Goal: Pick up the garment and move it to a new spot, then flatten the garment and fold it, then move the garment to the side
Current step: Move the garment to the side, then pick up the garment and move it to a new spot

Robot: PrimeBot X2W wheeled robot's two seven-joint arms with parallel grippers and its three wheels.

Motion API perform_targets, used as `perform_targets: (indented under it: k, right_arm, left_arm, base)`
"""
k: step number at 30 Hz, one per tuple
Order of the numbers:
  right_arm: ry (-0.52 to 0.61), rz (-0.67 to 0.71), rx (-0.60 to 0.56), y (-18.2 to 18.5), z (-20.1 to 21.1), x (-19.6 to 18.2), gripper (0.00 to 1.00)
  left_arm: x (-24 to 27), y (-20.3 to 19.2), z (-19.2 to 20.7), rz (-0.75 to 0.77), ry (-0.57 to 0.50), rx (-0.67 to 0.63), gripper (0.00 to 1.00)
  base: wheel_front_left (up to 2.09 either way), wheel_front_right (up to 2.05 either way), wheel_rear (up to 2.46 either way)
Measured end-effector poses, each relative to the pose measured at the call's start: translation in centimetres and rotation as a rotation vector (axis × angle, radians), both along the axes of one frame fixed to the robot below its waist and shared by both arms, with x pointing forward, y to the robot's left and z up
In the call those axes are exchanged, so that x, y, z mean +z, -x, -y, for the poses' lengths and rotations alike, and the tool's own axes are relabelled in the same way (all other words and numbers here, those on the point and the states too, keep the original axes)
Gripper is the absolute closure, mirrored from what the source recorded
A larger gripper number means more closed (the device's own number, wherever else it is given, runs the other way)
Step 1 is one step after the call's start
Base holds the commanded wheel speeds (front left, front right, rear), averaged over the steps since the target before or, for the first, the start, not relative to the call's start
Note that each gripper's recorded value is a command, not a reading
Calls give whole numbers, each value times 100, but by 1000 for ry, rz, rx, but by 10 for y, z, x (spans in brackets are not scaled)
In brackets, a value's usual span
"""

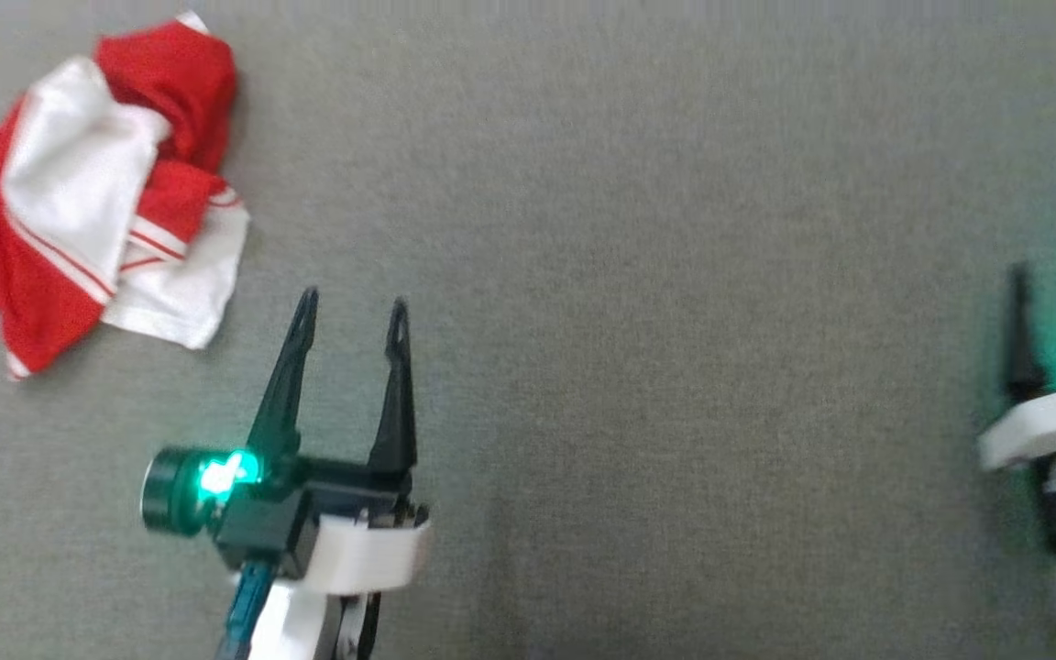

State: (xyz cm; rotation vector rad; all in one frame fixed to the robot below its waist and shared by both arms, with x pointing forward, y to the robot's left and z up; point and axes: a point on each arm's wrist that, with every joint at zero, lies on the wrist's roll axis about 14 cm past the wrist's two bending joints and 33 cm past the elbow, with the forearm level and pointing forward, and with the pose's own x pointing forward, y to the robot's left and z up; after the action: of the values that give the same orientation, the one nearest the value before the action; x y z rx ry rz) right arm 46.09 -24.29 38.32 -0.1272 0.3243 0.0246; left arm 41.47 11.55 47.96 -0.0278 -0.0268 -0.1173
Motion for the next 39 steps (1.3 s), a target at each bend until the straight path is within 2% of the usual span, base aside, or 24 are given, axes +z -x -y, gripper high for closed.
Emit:
perform_targets:
  k: [5, 10, 16, 20, 39]
  right_arm:
    - [-168, 93, 106, 15, -75, 27, 0]
    - [-250, 182, 178, 49, -113, 60, 0]
    - [-286, 209, 203, 106, -124, 72, 0]
    - [-292, 220, 190, 126, -121, 75, 0]
    - [-298, 250, 170, 135, -117, 83, 0]
  left_arm:
    - [12, 39, -23, 2, 37, 89, 0]
    - [18, 68, -34, 13, 39, 133, 0]
    - [18, 96, -44, 21, 32, 153, 0]
    - [12, 108, -49, 5, 32, 157, 0]
    - [6, 111, -51, -7, 33, 154, 0]
  base:
    - [0, 0, 0]
    - [0, 0, 0]
    - [0, 0, 0]
    - [0, 0, 0]
    - [0, 0, 0]
